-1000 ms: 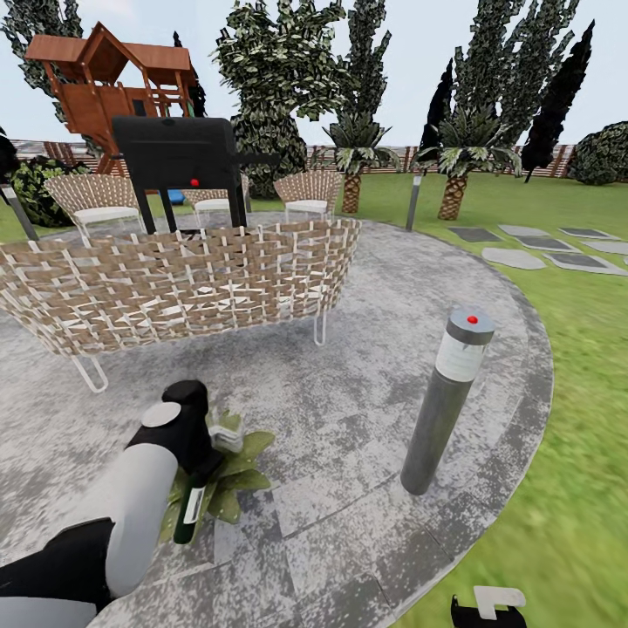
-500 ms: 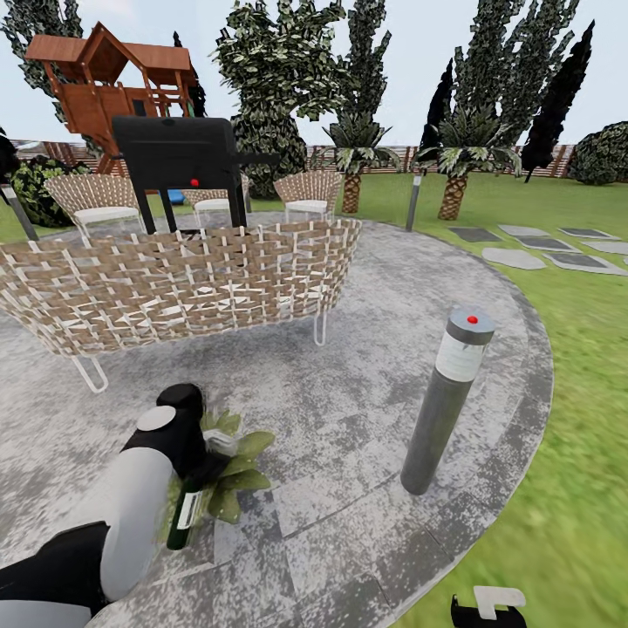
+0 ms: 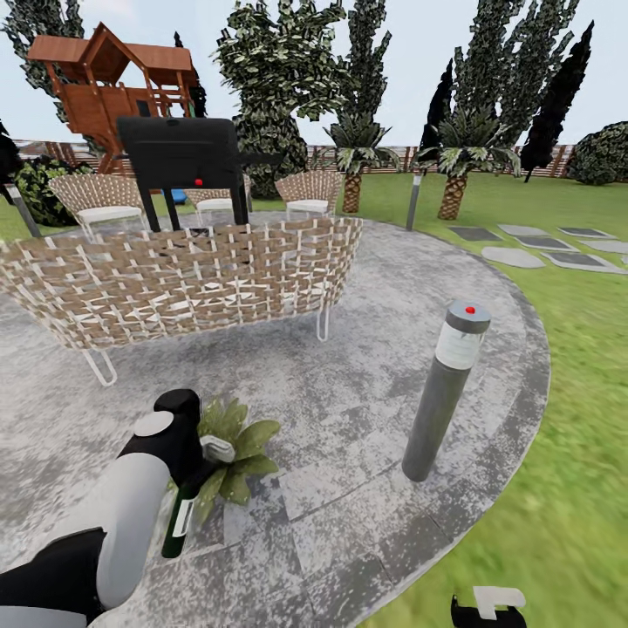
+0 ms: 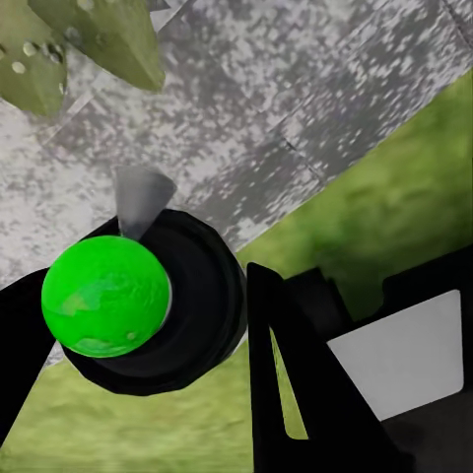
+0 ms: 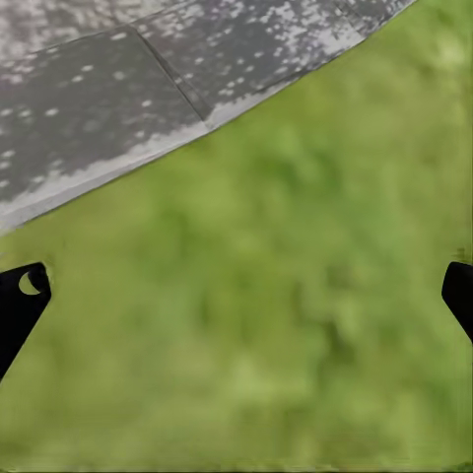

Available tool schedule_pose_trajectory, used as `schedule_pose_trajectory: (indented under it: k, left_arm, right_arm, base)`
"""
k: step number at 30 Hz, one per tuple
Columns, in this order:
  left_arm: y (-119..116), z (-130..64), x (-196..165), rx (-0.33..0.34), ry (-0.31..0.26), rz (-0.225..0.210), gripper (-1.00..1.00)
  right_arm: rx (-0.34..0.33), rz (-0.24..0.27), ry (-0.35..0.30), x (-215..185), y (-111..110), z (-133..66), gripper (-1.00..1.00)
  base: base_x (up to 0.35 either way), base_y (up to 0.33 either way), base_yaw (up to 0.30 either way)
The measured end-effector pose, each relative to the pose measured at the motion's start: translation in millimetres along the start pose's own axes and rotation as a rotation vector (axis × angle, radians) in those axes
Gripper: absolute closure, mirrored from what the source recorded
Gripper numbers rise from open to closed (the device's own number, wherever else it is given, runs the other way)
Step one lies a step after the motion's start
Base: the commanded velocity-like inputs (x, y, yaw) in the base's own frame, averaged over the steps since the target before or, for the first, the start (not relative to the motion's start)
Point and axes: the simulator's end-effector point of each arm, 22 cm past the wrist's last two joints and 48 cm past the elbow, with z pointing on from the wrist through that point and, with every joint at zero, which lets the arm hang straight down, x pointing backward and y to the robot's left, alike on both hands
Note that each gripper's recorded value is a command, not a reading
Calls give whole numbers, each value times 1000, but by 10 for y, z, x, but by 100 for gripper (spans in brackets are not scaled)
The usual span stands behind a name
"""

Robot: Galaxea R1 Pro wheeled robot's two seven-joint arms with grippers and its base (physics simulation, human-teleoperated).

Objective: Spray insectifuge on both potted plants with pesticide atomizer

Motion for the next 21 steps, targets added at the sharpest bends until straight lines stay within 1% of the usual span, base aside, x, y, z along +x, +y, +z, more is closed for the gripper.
schedule_pose_trajectory:
  k: [3,7,10,12,16,21]
  left_arm:
    - [-15,5,-1,1,1,3,100]
    - [-45,33,11,8,9,7,100]
    - [-63,121,83,13,25,7,100]
    - [-71,182,134,15,35,7,100]
    - [-65,199,152,15,36,4,100]
    - [-48,198,163,19,34,-2,100]
  right_arm:
    - [0,0,0,-1,0,-1,-100]
    - [1,1,0,-2,-3,-1,-100]
    - [1,1,0,-2,-3,-1,-100]
    - [1,1,0,0,-2,0,-100]
    - [0,1,0,0,-1,0,-100]
    - [0,1,0,-1,-1,-1,-100]
  base:
    - [-142,246,0]
    - [-31,68,0]
    - [-60,40,0]
    - [-226,164,0]
    - [-225,237,0]
    - [-42,322,0]
